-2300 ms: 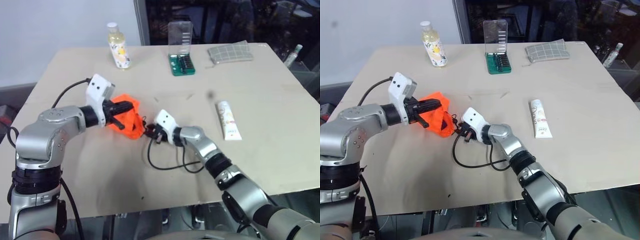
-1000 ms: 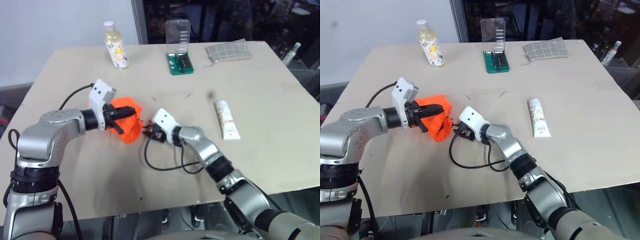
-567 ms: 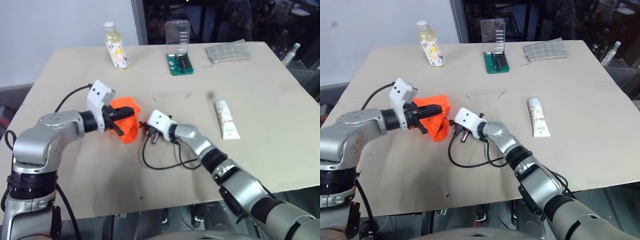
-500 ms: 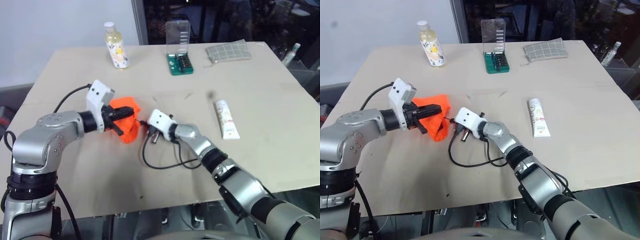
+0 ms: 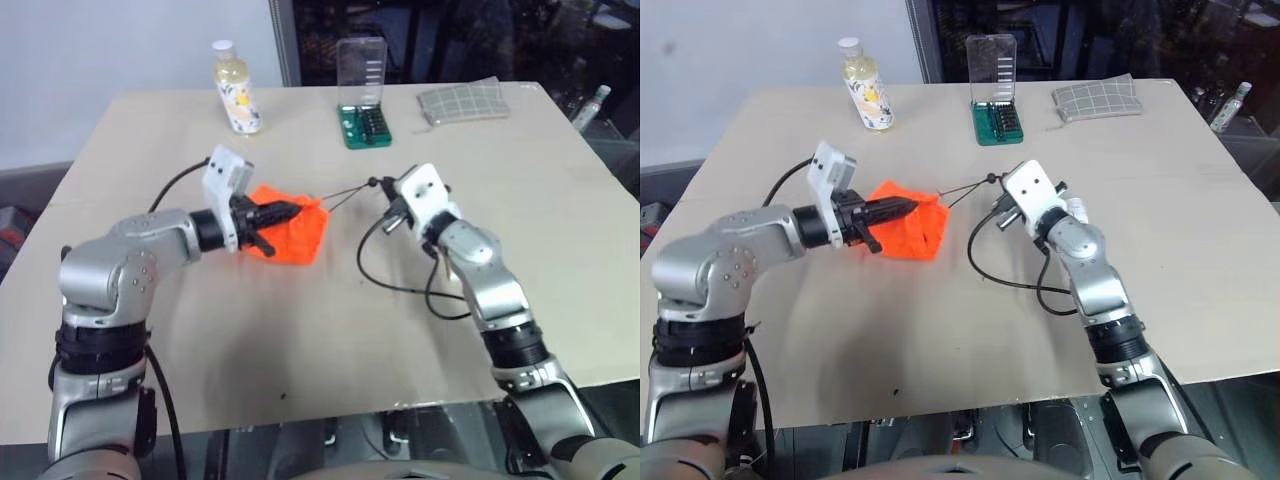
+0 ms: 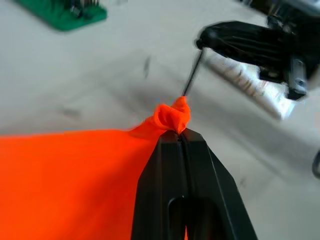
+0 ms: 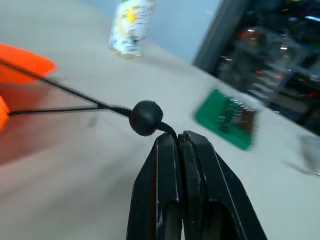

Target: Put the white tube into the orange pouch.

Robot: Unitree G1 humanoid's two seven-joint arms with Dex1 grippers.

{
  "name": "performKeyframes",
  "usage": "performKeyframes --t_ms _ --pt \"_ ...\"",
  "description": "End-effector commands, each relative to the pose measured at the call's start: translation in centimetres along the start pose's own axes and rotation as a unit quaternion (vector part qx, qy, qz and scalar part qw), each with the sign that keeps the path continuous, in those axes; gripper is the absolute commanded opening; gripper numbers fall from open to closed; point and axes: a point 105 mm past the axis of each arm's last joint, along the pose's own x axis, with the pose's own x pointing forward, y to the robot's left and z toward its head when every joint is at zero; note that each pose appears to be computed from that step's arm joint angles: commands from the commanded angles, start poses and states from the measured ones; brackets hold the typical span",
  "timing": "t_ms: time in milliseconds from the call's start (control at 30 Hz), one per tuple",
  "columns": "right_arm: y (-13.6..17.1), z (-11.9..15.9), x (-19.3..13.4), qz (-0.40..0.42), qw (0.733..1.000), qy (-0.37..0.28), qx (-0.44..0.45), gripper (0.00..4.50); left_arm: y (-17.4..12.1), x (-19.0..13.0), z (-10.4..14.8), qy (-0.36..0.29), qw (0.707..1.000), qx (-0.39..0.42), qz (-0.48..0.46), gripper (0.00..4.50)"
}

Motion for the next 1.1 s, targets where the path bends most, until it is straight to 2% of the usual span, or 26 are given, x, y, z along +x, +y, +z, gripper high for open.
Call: performKeyframes --t_ms 33,233,333,400,467,500,633,800,933,1100 --pt "-0.9 -0.3 -0.8 -0.014 1.000 0.012 0.001 0.14 -0.3 0.9 0.1 0.019 1.000 0.002 -0.019 0.00" --pt "0.8 -1.8 -0.6 0.034 0.998 0.041 0.027 0.14 0.1 2.5 -1.0 0.030 0.999 0.011 -0.017 0.00" --pt "0.8 -2.2 -1.3 0.041 0.997 0.054 0.022 0.95 0.0 3.0 -1.2 0.024 0.999 0.008 -0.020 0.00" --pt "0.2 -2.4 -2.3 0.033 0.997 0.069 0.011 1.84 0.0 3.1 -1.2 0.019 1.000 0.006 -0.021 0.00" --pt "-0.1 -2.6 -3.1 0.032 0.996 0.081 0.003 2.93 -0.1 3.1 -1.1 0.015 1.000 0.007 -0.024 0.00" --pt "-1.1 -3.1 -4.1 0.010 0.995 0.098 0.009 3.22 0.0 3.0 -1.0 0.013 1.000 0.006 -0.024 0.00" --pt "-4.3 -6.0 -7.4 -0.092 0.977 0.188 0.035 3.22 0.1 3.0 -0.7 0.010 1.000 0.005 -0.021 0.00" --pt "-5.6 -8.4 -9.3 -0.144 0.953 0.250 0.093 3.22 0.2 3.1 -0.7 0.010 1.000 0.014 -0.017 0.00" --pt "-5.0 -10.7 -10.3 -0.152 0.934 0.294 0.131 3.22 0.2 3.1 -0.7 0.009 1.000 0.015 -0.015 0.00" --pt "-2.6 -11.5 -10.1 -0.095 0.926 0.303 0.204 3.22 0.2 3.0 -0.6 0.006 1.000 0.015 -0.014 0.00"
